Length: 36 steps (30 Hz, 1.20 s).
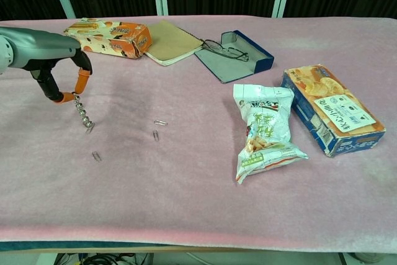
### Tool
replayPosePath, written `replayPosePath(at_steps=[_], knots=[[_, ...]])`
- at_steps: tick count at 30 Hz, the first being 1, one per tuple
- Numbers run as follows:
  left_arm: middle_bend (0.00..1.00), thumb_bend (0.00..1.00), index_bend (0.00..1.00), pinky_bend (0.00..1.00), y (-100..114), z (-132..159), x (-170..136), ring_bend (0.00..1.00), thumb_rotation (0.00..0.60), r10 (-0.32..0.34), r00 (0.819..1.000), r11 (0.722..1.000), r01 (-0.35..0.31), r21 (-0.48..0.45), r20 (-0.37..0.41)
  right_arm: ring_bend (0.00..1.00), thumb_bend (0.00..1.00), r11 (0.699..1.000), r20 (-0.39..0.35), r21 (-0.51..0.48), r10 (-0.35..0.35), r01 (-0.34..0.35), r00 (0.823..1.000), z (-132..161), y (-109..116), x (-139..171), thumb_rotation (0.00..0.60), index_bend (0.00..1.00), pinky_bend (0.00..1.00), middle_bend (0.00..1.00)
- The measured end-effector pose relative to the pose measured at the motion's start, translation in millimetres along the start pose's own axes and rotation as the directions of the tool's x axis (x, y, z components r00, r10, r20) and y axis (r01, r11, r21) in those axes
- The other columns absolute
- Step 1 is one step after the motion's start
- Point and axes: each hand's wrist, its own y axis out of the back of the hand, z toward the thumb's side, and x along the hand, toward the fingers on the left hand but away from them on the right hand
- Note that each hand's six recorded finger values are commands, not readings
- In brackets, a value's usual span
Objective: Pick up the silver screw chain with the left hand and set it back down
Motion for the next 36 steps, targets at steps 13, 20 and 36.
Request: replayPosePath(at_steps=[13, 20, 36], knots=[[0.19, 0.49, 0.57, 0.00, 8.7, 4.9, -10.6, 0.00, 0.600, 0.017, 1.000, 1.000, -0.017, -0.023, 0.025, 0.06, 0.09, 1.000, 0.000, -0.001, 0.000, 0.000, 1.000, 0.1, -0.1, -0.3, 0.600, 0.00, 0.18, 0.00], [0.19, 0.49, 0.57, 0.00, 9.5, 16.2, -31.1, 0.00, 0.600, -0.007, 0.997, 0.999, 0.010, -0.035, 0.081, 0.06, 0.09, 1.000, -0.001, 0.000, 0.002, -0.002, 1.000, 0.9, -1.0, 0.2, 0.600, 0.00, 0.18, 0.00], [0.19, 0.49, 0.57, 0.00, -9.2, 32.6, -51.2, 0.00, 0.600, -0.076, 0.987, 0.997, 0.073, 0.023, 0.142, 0.06, 0.09, 1.000, 0.001, -0.004, 0.005, -0.005, 1.000, 0.9, -1.3, 0.0, 0.600, 0.00, 0.18, 0.00]])
